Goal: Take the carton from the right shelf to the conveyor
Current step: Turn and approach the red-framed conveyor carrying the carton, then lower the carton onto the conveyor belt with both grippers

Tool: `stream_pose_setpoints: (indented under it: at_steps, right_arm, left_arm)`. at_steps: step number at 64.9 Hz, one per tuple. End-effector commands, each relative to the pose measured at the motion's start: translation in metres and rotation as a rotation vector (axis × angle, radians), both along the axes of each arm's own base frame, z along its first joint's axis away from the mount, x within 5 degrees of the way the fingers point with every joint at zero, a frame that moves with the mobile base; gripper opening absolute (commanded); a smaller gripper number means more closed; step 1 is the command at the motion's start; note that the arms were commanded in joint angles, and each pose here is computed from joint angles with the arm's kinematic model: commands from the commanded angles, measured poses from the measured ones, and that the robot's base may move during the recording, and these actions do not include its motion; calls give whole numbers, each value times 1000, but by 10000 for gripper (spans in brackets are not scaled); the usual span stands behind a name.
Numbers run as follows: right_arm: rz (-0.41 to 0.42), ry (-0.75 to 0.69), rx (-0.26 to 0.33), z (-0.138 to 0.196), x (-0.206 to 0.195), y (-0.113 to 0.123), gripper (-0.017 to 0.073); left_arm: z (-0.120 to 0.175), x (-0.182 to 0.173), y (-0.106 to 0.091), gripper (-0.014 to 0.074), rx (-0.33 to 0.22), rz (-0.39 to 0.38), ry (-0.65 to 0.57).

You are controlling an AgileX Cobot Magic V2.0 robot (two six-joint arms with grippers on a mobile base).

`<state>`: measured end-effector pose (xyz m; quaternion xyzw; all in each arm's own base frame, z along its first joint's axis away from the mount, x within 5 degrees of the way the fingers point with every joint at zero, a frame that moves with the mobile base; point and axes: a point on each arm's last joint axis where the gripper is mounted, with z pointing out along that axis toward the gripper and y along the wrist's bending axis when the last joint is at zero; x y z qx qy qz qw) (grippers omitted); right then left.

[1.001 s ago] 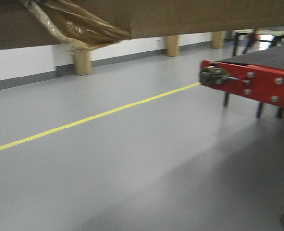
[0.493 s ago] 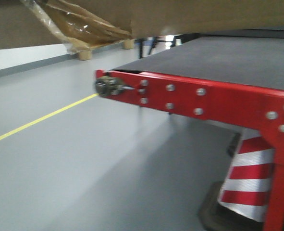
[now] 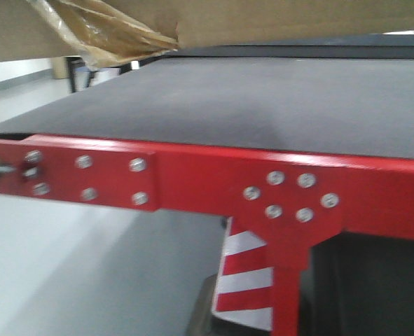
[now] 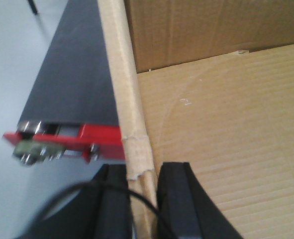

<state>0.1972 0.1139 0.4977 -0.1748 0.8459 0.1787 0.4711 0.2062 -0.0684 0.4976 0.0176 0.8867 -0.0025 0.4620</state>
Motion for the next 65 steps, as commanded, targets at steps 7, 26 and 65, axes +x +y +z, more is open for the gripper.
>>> stream_pose_setpoints:
  at_steps: [7,26,65]
  right_arm:
    - [15,-73,35,11,-6,-2,-67]
    - [15,-78,38,12,-6,-2,-67]
    - [15,-79,39,12,-5,-2,-67]
  left_arm:
    - [6,1,11,-8,102,63,-55]
    - [6,1,11,-8,102,63,-55]
    - [6,1,11,-8,102,63,-55]
